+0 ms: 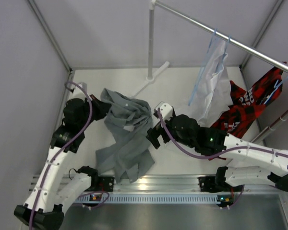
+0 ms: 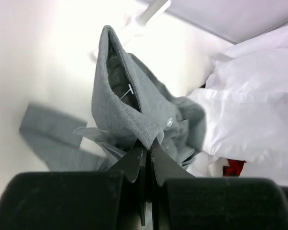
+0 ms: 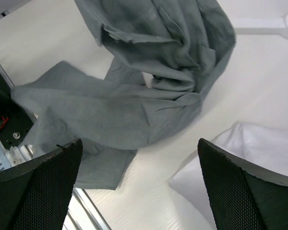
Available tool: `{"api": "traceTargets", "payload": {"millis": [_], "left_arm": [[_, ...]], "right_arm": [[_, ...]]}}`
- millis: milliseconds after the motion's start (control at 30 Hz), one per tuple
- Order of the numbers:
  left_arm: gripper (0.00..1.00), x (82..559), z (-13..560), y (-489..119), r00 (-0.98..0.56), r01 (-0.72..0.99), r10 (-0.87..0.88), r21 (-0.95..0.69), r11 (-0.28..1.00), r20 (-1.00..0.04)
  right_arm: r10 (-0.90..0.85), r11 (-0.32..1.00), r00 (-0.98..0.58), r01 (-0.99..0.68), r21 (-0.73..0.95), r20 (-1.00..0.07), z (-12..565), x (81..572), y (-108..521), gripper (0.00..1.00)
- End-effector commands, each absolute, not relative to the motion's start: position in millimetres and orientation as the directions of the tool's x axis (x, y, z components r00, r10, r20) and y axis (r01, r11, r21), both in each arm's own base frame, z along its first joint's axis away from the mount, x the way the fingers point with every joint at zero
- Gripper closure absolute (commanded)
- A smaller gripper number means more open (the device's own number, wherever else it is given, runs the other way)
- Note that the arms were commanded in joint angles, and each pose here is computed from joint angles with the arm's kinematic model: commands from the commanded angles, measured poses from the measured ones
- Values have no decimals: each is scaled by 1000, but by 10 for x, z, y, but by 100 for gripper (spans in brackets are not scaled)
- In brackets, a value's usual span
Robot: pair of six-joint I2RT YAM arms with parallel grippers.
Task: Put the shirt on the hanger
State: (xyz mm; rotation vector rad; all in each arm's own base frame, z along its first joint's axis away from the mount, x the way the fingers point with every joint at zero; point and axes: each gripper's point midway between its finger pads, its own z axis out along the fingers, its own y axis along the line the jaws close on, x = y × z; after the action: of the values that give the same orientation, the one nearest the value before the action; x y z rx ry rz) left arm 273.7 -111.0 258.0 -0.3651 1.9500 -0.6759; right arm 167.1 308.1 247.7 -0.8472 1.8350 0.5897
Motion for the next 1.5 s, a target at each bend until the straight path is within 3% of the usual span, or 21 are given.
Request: {"api": "traceTargets", "payload": {"millis": [0,33,167,267,333,467,600,767,933,1100,1300,1467], "left_arm": [[100,2556,2799,-976,-544,128,-238,-360,924,-804],[100,2537,3074,-1006,-519,180,-209,-346,921,-828],[100,2358,3291,-1254,-575,399,-15,-297,868,-818],[100,2077,3515,-1682,-537,604,73,-323,729,-840],[100,1763,3587,-1968,-512,745,149,-351,568,-846],[100,1526,3476,-2219,-418,842,297,-244,480,-858],[100,1627,3438,-2254,-445,813,340,-214,542,-828],[100,1890,3293,-1939,-515,657,315,-130,743,-797],[100,1906,3176,-1977,-554,642,318,-151,752,-769],[100,1969,3130,-2064,-579,628,304,-176,758,-756],[100,2047,3157,-2183,-573,628,271,-203,751,-773],[100,2069,3177,-2220,-564,632,257,-211,745,-785]], "right_arm": [[-206,593,-172,-805,17,-964,3086,1807,3245,1],[-180,586,-152,-810,18,-972,3291,1845,3277,1],[-142,520,-153,-852,58,-978,3662,2109,3370,2],[-203,439,-147,-897,44,-968,3737,2181,3491,3],[-249,411,-107,-912,-5,-963,3787,2235,3564,4],[-270,410,-107,-912,-14,-957,3745,2278,3540,4],[-299,478,-160,-879,-2,-941,3487,2447,3382,8],[-275,457,-180,-889,36,-945,3257,2366,3276,11],[-251,424,-212,-901,90,-944,3156,2312,3364,14],[-112,667,-345,-721,187,-932,3085,2653,3268,16],[57,771,-390,-568,289,-919,3133,2661,3360,21],[82,864,-411,-425,270,-908,2991,2806,3337,31]]}}
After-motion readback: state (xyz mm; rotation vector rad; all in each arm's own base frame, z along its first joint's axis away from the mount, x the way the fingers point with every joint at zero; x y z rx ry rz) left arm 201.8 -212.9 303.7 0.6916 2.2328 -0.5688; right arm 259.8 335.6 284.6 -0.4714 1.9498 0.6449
